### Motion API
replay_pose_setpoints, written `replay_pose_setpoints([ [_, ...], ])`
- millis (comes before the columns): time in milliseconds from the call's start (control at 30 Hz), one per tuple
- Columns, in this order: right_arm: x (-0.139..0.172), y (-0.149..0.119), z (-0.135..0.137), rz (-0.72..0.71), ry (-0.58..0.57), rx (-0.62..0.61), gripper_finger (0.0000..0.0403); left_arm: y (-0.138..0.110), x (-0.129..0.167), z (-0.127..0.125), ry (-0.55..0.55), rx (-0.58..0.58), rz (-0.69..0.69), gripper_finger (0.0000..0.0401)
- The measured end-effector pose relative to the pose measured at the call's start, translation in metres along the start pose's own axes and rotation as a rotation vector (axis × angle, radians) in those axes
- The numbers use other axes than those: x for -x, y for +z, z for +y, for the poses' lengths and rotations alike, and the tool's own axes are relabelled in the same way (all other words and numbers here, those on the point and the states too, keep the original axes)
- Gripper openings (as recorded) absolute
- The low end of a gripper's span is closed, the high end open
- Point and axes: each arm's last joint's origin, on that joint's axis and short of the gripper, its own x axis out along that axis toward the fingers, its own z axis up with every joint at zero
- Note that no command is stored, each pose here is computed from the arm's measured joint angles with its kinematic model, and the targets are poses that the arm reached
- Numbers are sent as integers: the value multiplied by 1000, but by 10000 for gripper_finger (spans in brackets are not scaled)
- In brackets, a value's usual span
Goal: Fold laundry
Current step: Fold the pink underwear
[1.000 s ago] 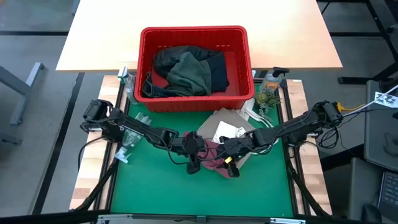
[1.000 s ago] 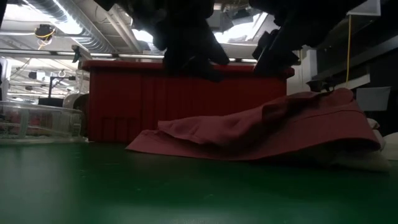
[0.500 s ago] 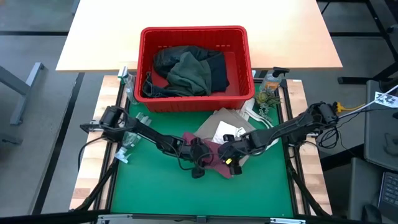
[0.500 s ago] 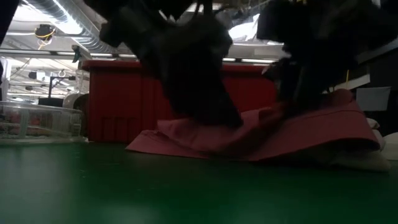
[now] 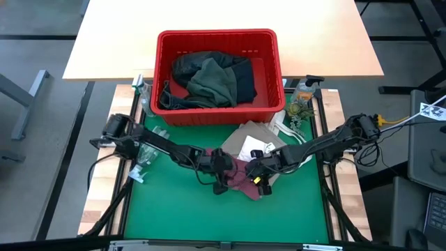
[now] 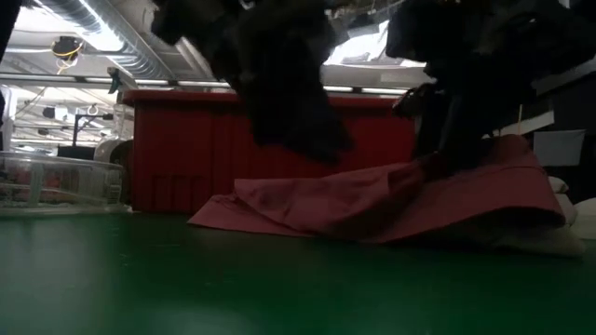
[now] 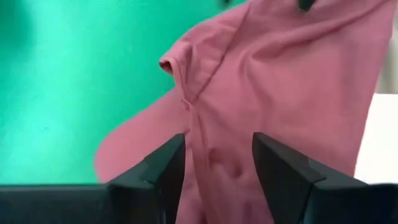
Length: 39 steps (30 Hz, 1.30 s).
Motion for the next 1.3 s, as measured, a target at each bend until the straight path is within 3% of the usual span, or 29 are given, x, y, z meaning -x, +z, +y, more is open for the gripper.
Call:
replay_pose_setpoints([
  [200,15,9,2,-5,3,5,188,16,44,21,67,76,53,192],
  [433,29,17,3,-11,4,36,188,10,73,57,251,336,229,192],
  [767,29,17,3,-4,2,108,188,-7,53,77,341,471,287,192],
  [967,29,14,3,18,0,109,188,-34,46,86,382,538,326,192],
  [1167,29,15,3,13,1,135,188,-54,34,88,278,586,258,192],
  [1300,29,15,3,14,1,135,188,-63,32,91,274,604,248,191],
])
